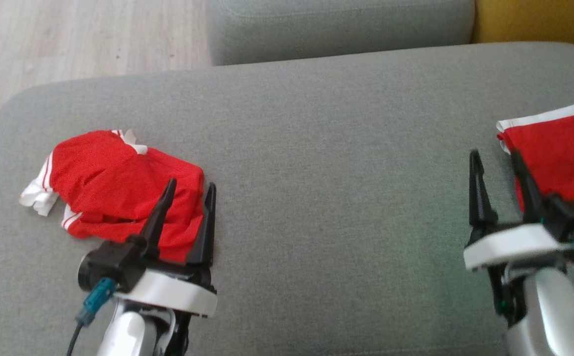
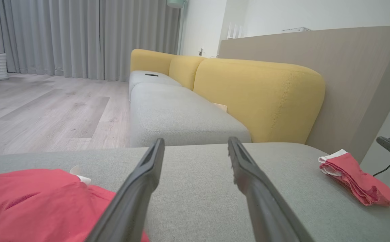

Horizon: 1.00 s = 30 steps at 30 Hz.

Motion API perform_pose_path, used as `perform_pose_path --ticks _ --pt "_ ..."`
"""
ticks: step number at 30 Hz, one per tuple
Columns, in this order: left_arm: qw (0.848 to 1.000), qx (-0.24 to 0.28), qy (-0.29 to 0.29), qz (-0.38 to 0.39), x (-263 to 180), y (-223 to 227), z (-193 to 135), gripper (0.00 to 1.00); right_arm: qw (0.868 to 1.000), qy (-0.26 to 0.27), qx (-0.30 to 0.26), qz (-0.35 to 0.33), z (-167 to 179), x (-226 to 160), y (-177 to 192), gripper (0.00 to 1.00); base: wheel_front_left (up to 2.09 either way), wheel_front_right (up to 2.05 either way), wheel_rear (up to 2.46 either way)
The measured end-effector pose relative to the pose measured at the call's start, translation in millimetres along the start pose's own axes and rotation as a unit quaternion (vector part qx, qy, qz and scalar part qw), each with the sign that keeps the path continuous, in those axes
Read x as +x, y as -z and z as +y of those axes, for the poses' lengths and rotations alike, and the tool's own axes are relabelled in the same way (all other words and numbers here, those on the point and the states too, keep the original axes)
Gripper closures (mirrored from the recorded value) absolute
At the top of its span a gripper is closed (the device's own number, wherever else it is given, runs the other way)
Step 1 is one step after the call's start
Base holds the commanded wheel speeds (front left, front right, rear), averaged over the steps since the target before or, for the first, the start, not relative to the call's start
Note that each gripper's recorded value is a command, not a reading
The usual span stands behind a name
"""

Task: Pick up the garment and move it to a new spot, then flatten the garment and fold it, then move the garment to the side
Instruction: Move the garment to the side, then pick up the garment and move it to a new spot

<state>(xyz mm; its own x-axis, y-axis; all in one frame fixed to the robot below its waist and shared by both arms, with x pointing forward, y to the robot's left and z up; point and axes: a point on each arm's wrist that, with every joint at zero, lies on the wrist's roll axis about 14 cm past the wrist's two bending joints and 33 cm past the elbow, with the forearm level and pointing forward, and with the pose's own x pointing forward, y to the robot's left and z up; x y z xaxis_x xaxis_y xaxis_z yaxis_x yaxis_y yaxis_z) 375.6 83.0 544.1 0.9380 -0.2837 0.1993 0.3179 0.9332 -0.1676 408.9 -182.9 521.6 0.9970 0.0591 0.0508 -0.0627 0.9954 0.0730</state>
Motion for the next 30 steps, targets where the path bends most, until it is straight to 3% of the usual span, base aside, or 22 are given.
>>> perform_pose_path --ticks 9,30 --pt "0.999 -0.021 -0.041 0.003 -18.7 0.6 15.3 0.0 1.0 -0.003 0.026 0.012 7.6 -30.2 24.9 0.0 0.0 0.0 0.0" --pt "0.999 -0.02 -0.026 0.002 -14.9 0.2 6.2 0.0 0.999 0.008 0.031 0.019 1.8 -37.3 33.1 0.0 0.0 0.0 0.0"
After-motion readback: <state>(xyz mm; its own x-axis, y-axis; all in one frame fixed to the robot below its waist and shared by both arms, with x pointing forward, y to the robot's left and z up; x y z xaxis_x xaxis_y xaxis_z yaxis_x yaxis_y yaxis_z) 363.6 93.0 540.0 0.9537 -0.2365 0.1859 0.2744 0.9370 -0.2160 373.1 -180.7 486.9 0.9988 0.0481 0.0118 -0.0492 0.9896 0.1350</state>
